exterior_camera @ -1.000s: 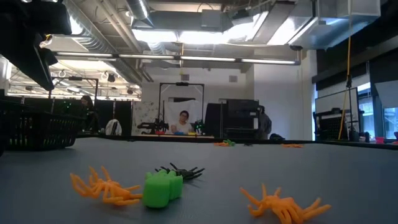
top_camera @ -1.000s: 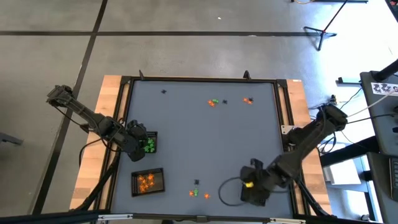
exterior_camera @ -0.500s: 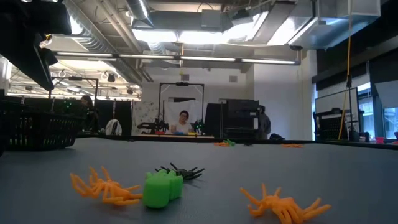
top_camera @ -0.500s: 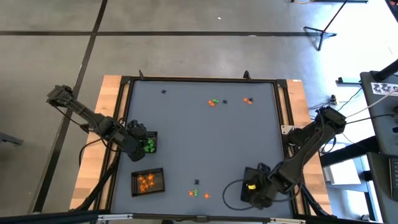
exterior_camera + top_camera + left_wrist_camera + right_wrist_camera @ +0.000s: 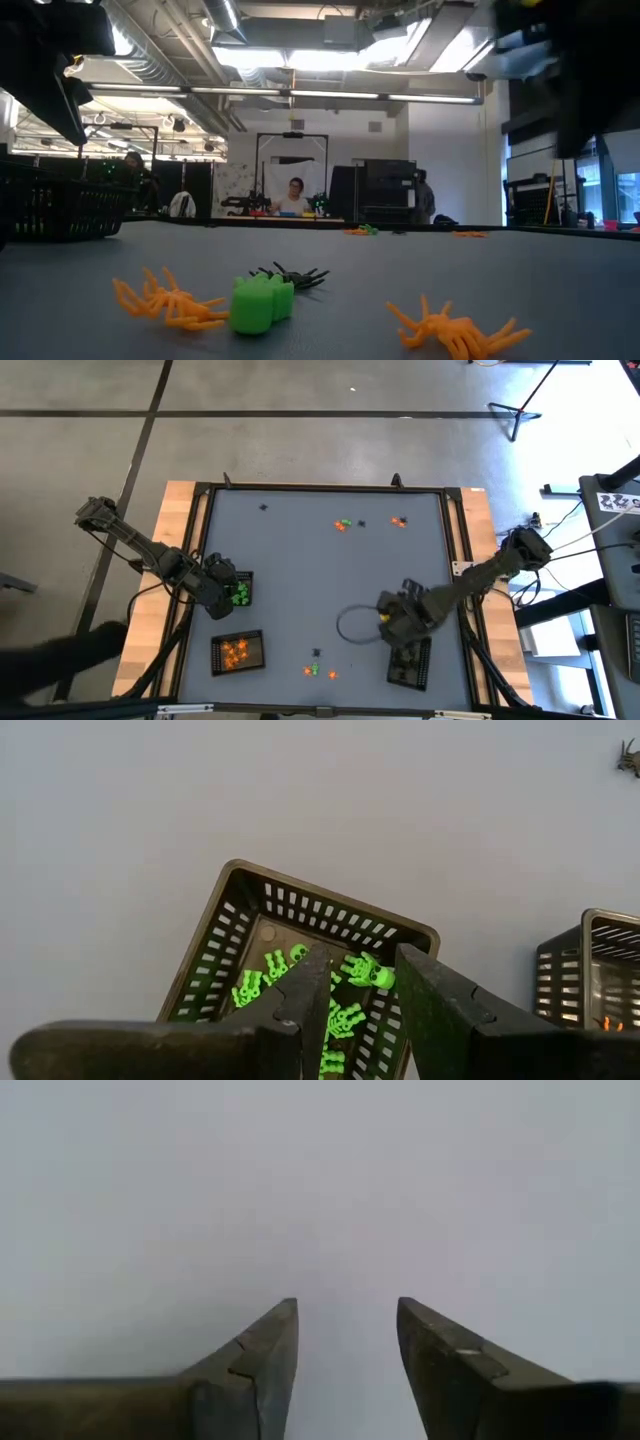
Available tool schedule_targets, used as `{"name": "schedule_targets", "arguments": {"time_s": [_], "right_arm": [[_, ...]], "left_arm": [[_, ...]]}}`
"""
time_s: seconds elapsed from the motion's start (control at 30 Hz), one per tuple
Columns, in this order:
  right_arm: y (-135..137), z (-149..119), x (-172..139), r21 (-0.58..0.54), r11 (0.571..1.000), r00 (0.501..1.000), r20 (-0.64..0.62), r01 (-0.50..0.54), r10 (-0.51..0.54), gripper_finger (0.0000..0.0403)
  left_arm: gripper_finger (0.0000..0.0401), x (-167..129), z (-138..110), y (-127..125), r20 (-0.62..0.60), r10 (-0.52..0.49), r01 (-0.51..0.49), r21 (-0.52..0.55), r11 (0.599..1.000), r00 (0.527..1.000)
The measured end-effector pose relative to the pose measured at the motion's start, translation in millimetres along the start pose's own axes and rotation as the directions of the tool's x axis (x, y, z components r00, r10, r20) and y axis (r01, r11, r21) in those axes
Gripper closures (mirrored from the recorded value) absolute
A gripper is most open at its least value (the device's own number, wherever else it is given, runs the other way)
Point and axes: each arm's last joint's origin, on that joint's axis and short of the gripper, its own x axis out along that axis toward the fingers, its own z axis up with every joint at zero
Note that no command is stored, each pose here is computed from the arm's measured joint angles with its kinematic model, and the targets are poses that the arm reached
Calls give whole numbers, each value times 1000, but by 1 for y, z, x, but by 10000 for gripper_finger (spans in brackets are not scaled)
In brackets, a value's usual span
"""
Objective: Sort Halloween decoration
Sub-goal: Put the orange spider toy into the bottom left black bin
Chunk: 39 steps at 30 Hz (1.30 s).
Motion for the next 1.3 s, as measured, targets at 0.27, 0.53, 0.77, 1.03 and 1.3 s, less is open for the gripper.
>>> {"name": "schedule_targets", "arguments": {"time_s": [0.27,0.53,0.77,1.03,1.3], "right_arm": [[-67,60,10,-37,975,969,129,219,-213,237],[-175,72,16,157,986,961,256,63,-103,237],[-240,35,50,419,893,950,177,162,-256,237],[-258,26,82,479,862,942,181,165,-281,237],[-268,30,105,506,834,940,119,220,-320,237]], "left_arm": [[294,0,0,0,0,0,0,0,1000,1000],[294,0,0,0,0,0,0,0,1000,1000],[294,0,0,0,0,0,0,0,1000,1000],[294,0,0,0,0,0,0,0,1000,1000],[294,0,0,0,0,0,0,0,1000,1000]]}}
